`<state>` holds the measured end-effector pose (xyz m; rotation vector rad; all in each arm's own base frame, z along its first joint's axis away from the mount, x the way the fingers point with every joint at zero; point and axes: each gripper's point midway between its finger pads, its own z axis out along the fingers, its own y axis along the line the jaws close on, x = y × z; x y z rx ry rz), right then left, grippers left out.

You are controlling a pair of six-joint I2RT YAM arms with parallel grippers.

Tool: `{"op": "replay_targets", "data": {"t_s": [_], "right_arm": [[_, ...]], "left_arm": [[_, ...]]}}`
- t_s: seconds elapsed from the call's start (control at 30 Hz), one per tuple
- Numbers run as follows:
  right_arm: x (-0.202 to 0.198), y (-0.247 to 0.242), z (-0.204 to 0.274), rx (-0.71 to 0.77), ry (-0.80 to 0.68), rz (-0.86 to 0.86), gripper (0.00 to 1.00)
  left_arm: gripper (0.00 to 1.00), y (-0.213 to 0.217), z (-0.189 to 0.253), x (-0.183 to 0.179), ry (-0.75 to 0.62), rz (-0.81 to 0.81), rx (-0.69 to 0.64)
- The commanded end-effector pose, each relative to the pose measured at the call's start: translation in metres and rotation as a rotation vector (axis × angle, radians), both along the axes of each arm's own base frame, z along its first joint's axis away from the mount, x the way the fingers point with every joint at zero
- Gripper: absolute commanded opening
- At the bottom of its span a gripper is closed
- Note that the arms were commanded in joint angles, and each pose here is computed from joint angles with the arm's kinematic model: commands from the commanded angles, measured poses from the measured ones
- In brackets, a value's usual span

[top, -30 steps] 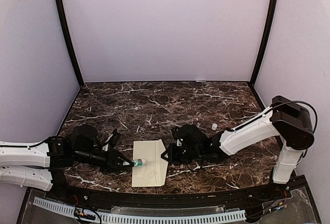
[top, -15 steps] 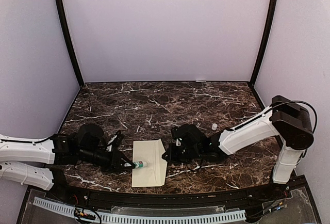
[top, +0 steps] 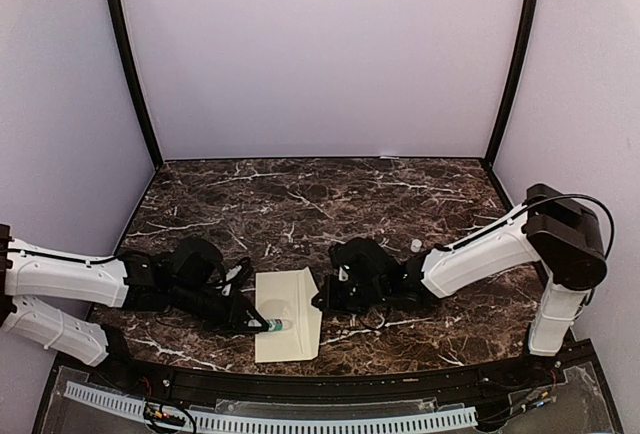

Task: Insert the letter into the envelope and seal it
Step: Paint the envelope at the center of the board.

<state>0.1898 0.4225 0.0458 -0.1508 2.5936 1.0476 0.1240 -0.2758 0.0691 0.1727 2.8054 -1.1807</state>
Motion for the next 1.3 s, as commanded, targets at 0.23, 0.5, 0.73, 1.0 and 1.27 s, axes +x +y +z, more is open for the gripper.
{"op": "replay_targets", "data": {"t_s": [0.23,0.5,0.73,1.0,1.27], "right_arm": [[0.002,0.010,0.003,-0.021,-0.027,0.019,0.00],[-0.001,0.014,0.004,-0.044,-0.034,0.034,0.00],[-0.001,0.016,0.006,-0.068,-0.059,0.031,0.00],[-0.005,0.018,0.006,-0.082,-0.063,0.041,0.00],[-0.008,0.021,0.006,-0.080,-0.064,0.049,0.00]], "left_arm": [[0.00,0.001,-0.004,0.010,-0.025,-0.009,0.074],[0.00,0.006,-0.009,0.016,-0.038,-0.007,0.148],[0.00,0.007,-0.008,0.021,-0.059,-0.022,0.194],[0.00,0.012,-0.016,0.026,-0.068,-0.009,0.251],[0.00,0.013,-0.024,0.032,-0.078,0.026,0.264]]}}
